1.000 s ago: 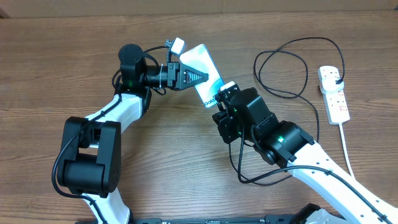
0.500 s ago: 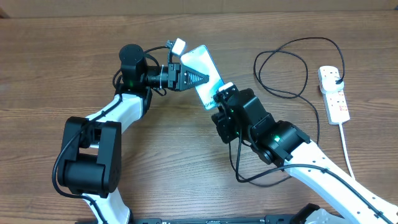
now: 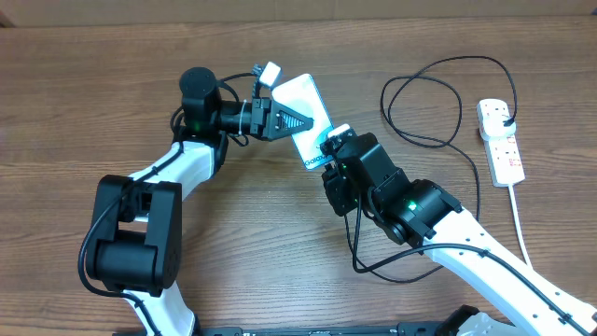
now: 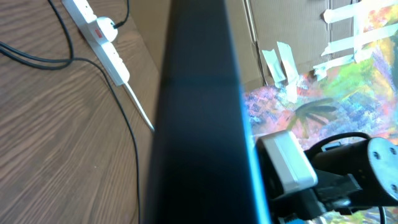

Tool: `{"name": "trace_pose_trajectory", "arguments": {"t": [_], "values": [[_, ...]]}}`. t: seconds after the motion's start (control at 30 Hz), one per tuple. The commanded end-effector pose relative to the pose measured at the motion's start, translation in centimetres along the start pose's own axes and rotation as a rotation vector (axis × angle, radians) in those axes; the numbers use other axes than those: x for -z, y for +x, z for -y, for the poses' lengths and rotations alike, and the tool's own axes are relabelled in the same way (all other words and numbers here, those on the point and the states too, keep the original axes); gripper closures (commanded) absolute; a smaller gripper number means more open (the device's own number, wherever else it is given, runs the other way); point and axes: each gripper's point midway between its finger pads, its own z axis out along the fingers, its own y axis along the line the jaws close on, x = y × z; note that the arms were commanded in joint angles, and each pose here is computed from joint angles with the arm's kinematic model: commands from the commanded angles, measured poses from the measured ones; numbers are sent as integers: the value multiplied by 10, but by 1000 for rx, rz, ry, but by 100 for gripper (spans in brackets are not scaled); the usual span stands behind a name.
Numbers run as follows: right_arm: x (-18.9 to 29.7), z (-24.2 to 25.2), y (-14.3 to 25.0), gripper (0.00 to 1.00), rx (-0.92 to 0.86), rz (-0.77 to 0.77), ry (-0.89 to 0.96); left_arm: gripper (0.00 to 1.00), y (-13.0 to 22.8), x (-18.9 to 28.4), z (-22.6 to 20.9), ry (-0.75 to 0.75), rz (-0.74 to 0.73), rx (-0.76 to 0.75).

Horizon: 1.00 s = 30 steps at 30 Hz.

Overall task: Plug charger to phone and switch on socket
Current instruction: 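Press the plug fully into the port while left gripper holds phone, then lower the phone with attached cable flat onto the table with both grippers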

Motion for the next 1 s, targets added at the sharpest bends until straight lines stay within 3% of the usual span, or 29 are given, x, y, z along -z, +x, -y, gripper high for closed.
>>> {"name": "trace_pose_trajectory", "arguments": {"t": [0.0,0.43,0.77,0.87,0.97], "values": [[5,-7,-4,74,-5,-7,-48,96,2,17,-1,6,-9,-38],[6,-11,-20,75,-5,58,-68,96,4,13,-1,10,-20,-37],[8,-13,-39,96,-6,135,-75,96,5,11,0,12,-24,-36],[12,-15,-54,95,-6,192,-84,96,7,7,0,16,-34,-35],[14,-16,-59,84,-7,207,-86,96,8,4,1,18,-40,-13]]}}
